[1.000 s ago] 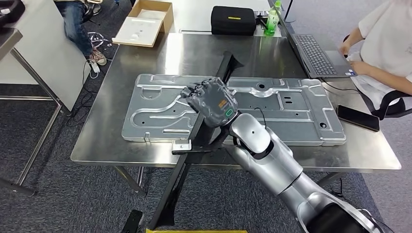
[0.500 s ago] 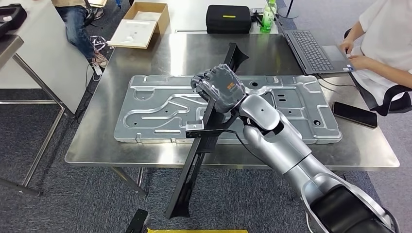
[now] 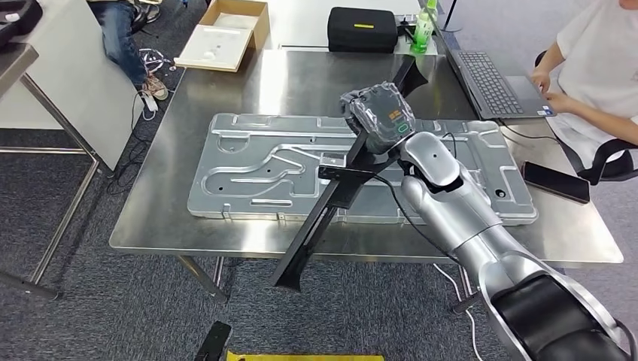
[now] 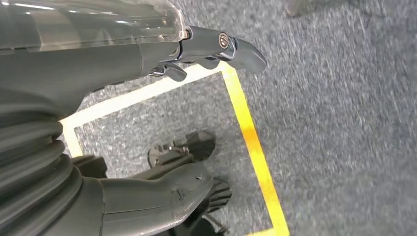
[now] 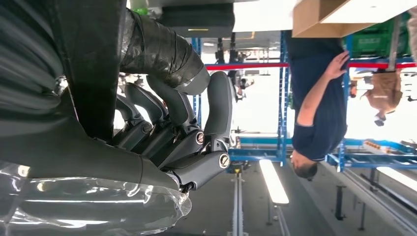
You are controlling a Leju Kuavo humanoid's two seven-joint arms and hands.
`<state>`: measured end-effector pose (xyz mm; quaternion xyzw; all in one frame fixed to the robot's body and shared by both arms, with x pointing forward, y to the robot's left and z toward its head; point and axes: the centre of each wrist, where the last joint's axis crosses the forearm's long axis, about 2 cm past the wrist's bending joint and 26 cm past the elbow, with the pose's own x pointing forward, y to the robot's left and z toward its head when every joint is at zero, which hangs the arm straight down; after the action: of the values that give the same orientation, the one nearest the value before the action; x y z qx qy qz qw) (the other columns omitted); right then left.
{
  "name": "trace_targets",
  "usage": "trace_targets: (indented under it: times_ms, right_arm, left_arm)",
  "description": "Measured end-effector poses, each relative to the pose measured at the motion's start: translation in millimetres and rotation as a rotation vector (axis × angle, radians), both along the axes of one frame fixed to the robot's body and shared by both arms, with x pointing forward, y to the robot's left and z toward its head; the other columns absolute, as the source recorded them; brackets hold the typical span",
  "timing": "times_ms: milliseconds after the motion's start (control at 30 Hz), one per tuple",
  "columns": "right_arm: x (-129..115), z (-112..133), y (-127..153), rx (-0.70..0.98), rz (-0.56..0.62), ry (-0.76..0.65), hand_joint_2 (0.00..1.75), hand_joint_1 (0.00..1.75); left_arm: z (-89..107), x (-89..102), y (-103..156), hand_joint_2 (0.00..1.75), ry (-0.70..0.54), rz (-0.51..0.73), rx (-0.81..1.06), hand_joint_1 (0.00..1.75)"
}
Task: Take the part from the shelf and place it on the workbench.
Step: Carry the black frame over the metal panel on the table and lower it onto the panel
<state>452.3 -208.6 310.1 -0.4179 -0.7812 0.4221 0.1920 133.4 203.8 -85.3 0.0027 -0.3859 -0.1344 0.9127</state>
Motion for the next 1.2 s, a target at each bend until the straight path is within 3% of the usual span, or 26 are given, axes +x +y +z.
trace_targets:
  times_ms: [1200]
  right_arm:
    - [-1.6, -23.2, -12.4, -0.013, -0.017, 0.041, 1.75, 1.75]
  left_arm:
    - [0.0, 0.9, -0.2, 1.75, -0.004, -0.037, -0.066, 0.0]
